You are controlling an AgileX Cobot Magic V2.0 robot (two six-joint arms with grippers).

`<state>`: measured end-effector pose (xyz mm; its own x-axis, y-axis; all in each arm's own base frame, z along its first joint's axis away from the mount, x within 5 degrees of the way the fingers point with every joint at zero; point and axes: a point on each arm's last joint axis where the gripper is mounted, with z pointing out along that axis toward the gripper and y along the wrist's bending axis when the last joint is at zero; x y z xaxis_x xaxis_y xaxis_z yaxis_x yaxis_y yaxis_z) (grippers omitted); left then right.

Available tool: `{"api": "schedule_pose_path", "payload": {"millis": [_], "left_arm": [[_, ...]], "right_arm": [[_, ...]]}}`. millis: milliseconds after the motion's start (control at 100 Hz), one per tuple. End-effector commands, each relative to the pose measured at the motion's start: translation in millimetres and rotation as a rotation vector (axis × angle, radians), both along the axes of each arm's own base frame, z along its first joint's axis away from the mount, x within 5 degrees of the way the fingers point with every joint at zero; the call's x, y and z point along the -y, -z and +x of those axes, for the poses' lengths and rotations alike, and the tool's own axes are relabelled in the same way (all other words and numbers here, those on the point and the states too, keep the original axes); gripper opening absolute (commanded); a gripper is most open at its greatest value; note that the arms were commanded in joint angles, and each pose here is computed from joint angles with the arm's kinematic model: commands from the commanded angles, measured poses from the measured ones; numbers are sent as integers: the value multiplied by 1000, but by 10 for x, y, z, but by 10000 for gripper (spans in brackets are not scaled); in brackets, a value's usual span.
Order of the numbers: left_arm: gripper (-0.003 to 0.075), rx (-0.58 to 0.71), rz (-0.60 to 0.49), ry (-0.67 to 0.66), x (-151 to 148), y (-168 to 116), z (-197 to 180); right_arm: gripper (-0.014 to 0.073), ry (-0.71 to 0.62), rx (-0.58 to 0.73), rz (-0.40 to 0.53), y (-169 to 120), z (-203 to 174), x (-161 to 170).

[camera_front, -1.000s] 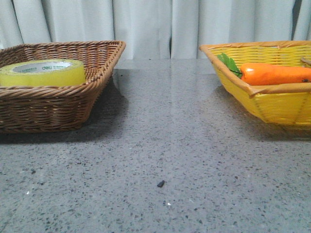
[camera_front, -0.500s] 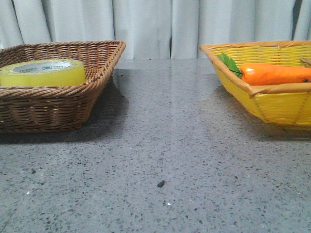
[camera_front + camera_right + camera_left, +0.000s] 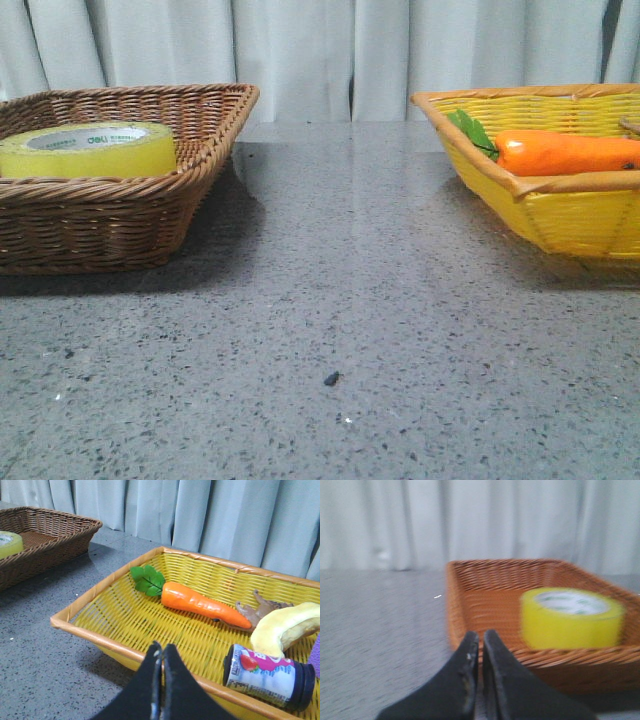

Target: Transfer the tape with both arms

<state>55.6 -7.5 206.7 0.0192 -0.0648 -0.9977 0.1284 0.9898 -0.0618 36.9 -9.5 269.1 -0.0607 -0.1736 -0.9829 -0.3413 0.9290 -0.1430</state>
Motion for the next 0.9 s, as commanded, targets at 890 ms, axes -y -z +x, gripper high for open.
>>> {"api": "schedule_pose_path", "payload": {"millis": [890], "left_arm": [[-21,-187,17,-133,-70,203,-26]], "right_arm": [[-74,-16,108,21,-143,-41,15]]}}
